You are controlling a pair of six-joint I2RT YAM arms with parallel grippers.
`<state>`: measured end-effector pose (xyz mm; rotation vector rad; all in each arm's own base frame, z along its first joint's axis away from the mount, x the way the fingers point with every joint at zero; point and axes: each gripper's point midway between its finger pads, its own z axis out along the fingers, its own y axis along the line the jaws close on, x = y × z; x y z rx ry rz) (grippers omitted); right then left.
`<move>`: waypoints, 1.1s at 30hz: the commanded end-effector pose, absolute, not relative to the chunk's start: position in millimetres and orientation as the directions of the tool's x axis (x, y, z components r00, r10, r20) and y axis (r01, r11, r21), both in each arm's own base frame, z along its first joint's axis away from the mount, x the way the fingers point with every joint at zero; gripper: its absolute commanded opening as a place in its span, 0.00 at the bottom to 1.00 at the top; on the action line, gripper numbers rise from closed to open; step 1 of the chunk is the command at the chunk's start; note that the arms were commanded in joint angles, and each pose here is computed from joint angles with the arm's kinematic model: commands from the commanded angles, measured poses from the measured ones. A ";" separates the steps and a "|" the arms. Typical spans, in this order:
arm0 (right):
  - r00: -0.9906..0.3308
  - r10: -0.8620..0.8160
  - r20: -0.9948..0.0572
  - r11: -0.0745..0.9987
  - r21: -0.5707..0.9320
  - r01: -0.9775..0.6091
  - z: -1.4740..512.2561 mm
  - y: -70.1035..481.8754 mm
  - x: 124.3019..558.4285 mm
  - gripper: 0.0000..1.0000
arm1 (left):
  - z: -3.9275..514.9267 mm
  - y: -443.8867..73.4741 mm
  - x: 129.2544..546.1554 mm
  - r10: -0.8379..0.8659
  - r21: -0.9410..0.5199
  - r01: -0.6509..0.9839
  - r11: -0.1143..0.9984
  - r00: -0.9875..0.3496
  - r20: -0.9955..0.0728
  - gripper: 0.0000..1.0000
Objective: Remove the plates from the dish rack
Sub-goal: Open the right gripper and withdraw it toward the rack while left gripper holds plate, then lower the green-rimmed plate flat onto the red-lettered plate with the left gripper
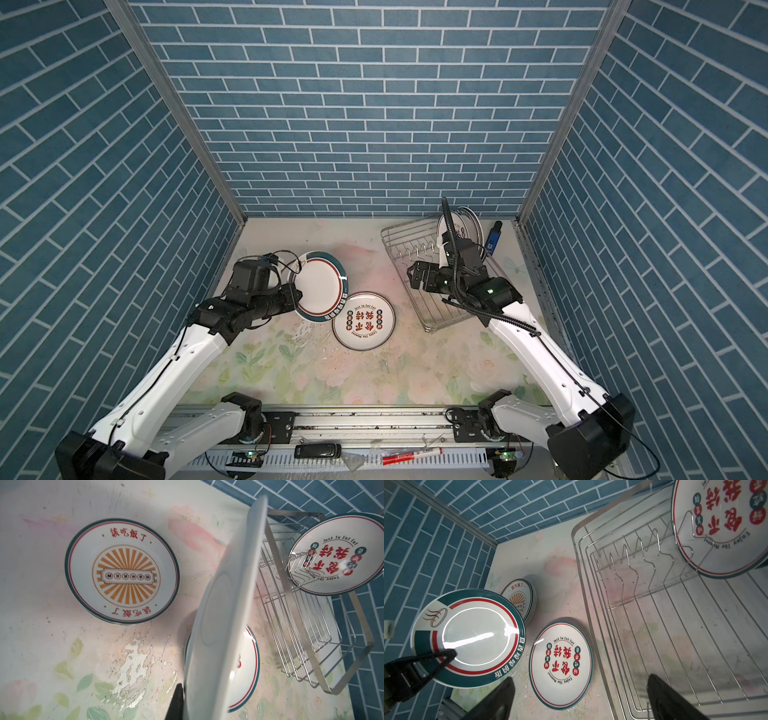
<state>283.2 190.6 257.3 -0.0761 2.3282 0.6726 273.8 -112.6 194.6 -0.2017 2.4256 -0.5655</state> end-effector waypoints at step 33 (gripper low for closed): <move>-0.826 0.069 -0.559 0.889 0.410 -0.203 216.2 151.2 239.4 0.99 | 106.7 -203.6 269.4 -0.346 -0.804 -0.008 0.594 -0.906 -0.246 0.03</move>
